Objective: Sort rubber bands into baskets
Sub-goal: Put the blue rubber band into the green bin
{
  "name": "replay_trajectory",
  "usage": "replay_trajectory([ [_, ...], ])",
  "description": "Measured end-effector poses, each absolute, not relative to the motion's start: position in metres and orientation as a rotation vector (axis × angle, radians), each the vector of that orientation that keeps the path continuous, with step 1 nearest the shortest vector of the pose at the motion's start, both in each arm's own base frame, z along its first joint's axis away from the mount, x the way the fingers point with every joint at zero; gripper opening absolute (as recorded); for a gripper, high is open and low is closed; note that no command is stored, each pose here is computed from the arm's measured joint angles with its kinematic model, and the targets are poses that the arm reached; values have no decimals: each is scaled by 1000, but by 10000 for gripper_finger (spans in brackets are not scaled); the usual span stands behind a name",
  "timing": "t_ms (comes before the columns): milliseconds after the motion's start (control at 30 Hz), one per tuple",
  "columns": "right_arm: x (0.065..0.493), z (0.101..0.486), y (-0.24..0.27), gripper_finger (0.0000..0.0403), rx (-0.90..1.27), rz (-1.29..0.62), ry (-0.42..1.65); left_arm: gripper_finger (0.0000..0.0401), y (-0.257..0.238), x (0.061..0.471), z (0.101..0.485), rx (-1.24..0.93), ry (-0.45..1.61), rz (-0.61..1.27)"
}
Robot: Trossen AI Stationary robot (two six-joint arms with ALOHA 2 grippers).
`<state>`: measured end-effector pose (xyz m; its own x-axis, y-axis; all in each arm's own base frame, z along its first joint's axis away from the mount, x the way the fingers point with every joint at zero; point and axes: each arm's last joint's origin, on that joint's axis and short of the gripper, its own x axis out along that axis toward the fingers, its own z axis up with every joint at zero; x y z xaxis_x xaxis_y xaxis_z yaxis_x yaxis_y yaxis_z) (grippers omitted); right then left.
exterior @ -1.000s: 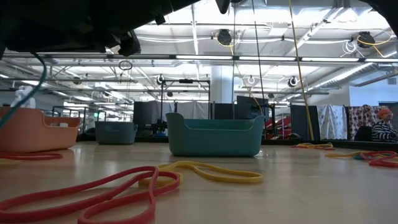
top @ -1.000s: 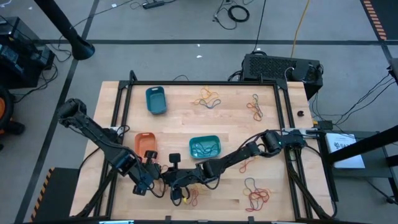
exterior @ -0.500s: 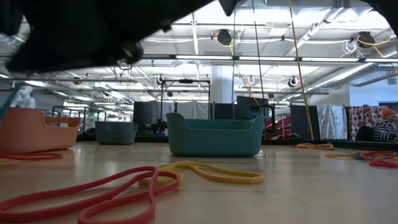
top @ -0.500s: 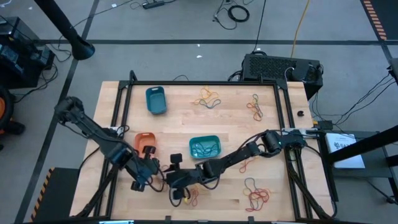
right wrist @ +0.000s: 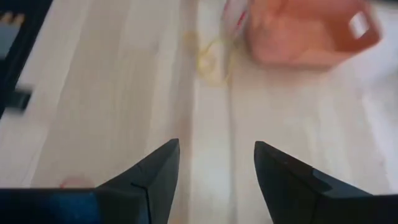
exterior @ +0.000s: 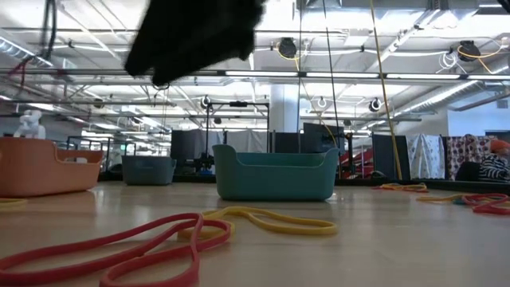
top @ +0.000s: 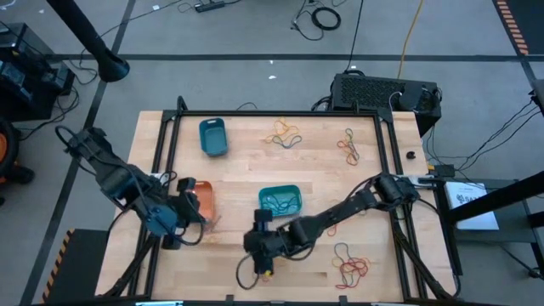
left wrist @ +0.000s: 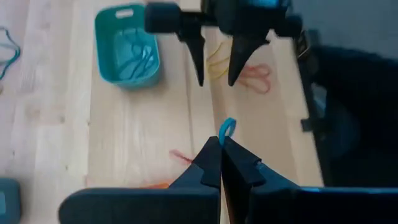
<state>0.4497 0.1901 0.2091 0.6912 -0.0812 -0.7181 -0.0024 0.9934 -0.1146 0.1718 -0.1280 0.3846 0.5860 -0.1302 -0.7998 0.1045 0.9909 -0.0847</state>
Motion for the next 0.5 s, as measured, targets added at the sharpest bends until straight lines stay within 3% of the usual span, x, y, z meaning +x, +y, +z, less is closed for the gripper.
replay_trajectory([
  [133,443,208,200,199,-149,-17,826,2,-128,172,394,-53,896,-152],
  [500,464,226,208,199,-270,80,530,2,-138,176,396,-100,870,-245],
])
